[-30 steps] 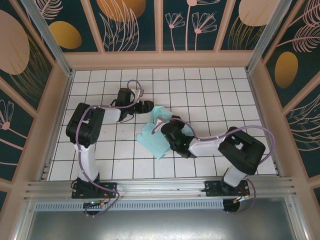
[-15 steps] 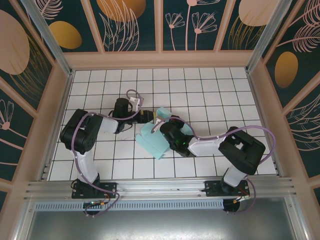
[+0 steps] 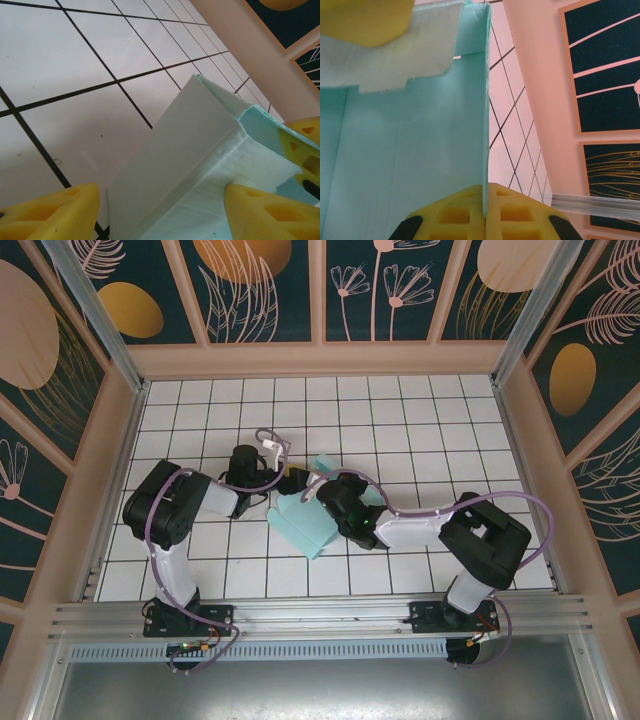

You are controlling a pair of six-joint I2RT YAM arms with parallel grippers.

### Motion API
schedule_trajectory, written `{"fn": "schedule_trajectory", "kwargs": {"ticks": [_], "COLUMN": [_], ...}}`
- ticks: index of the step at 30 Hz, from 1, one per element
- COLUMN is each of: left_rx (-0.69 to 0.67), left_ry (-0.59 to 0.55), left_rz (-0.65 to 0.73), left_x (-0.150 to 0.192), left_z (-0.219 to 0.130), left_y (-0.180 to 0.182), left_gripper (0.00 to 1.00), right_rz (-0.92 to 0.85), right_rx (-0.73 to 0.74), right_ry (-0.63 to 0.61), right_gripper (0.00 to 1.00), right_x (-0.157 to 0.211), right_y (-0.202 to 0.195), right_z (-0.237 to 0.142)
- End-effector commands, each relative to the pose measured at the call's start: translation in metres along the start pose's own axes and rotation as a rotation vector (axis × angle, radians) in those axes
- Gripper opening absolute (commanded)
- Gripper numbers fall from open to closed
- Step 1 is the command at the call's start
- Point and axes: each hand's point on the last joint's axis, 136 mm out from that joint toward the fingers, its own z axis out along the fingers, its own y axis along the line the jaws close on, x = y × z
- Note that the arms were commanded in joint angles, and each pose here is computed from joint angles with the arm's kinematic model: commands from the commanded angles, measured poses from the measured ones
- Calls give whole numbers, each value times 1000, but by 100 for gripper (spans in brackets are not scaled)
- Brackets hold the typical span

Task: Fold the paper box

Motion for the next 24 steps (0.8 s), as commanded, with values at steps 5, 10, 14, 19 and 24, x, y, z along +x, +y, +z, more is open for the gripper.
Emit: {"fn": "schedule_trajectory", "kwargs": {"ticks": [5, 10, 14, 19, 24], "left_rx": [6, -33, -37, -41, -48], "left_ry": [1, 19, 45, 54, 59], "left_rz": [89, 81, 90, 100, 100], "left_x": [-2, 0, 2, 3, 5], "left_z": [5, 10, 20, 25, 23], "left_y": [-6, 4, 4, 4, 5], "left_gripper": [66, 65, 59, 52, 39], "right_rz": [66, 85, 103, 107, 93], "right_rx": [-124, -153, -178, -189, -189], "right_ry": [-46, -52, -67, -75, -67], "right_gripper": [0, 0, 0, 0, 0], "right_x": [-15, -20, -26, -31, -31], "right_y": [12, 14, 14, 13, 14], "right_z": [-2, -3, -4, -4, -3]}}
